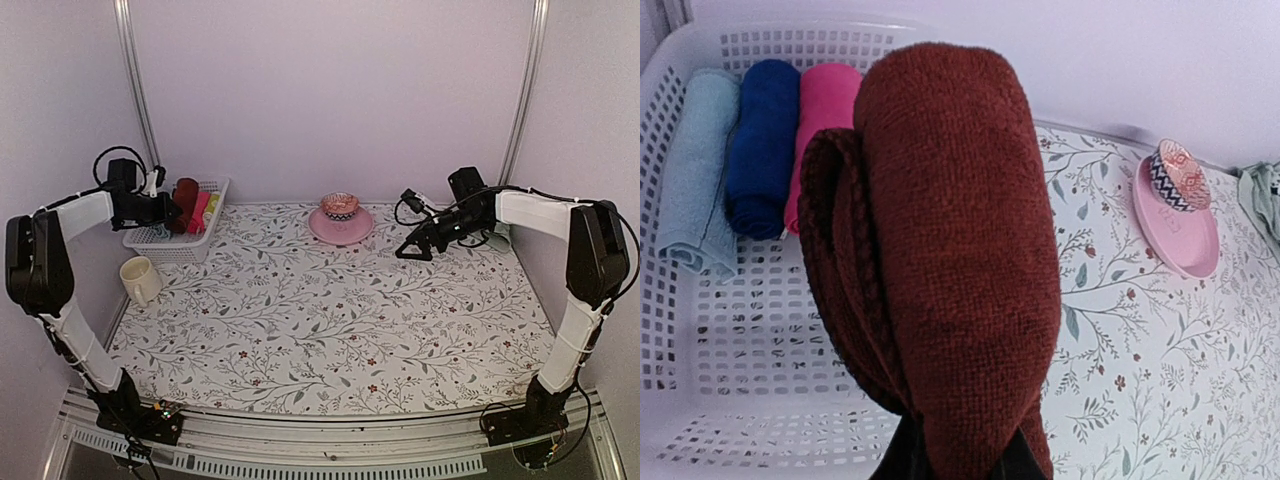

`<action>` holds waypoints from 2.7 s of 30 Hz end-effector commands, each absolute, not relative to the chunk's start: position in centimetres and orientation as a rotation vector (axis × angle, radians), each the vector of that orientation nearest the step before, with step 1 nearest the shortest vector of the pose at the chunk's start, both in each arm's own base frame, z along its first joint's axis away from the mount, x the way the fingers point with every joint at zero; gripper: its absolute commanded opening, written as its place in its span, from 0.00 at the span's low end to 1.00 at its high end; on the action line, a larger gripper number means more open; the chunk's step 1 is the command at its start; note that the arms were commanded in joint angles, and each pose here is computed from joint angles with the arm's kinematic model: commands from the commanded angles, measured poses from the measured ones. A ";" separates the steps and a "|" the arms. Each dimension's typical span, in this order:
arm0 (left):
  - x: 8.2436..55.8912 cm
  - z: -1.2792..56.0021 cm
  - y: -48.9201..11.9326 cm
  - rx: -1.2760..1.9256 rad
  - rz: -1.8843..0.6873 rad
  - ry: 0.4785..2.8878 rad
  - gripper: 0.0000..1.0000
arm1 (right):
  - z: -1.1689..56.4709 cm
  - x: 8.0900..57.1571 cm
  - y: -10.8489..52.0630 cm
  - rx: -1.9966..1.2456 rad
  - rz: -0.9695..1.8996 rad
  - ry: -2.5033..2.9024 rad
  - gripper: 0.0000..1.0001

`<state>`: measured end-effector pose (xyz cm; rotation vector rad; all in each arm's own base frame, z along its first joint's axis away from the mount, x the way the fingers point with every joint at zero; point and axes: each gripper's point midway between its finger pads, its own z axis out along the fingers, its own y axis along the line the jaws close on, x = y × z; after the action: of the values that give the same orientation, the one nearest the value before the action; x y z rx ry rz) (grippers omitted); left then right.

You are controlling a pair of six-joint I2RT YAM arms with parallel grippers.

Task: Roll the towels
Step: Place the towel in the storage box.

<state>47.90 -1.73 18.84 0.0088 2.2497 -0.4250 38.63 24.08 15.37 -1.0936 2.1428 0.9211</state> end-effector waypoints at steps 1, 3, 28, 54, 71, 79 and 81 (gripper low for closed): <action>48.8 16.5 -1.3 0.037 -0.494 2.334 0.00 | 15.3 38.5 24.2 -1.089 0.942 2.133 0.99; 49.4 15.2 -1.0 0.034 -0.482 2.375 0.00 | 15.3 38.5 24.2 -1.090 0.946 2.132 0.99; 50.1 5.6 -1.9 0.032 -0.594 2.682 0.00 | 14.4 38.6 24.2 -1.099 0.946 2.144 0.99; 49.1 5.0 -1.8 -0.080 -0.777 2.613 0.48 | 14.2 38.5 24.3 -1.097 0.954 2.149 0.99; 52.2 10.7 0.1 -0.042 -0.583 2.487 0.69 | 13.7 38.6 24.4 -1.095 0.952 2.163 0.99; 54.8 11.0 -2.3 0.017 -0.581 2.460 0.33 | 13.3 38.5 24.7 -1.108 0.941 2.170 0.99; 55.4 10.8 -2.8 0.025 -0.585 2.457 0.27 | 13.2 38.6 24.7 -1.110 0.938 2.172 0.99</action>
<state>53.82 -1.38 11.17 -0.0126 2.4710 -0.5877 38.63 24.34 14.19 -1.0949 2.1667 0.9387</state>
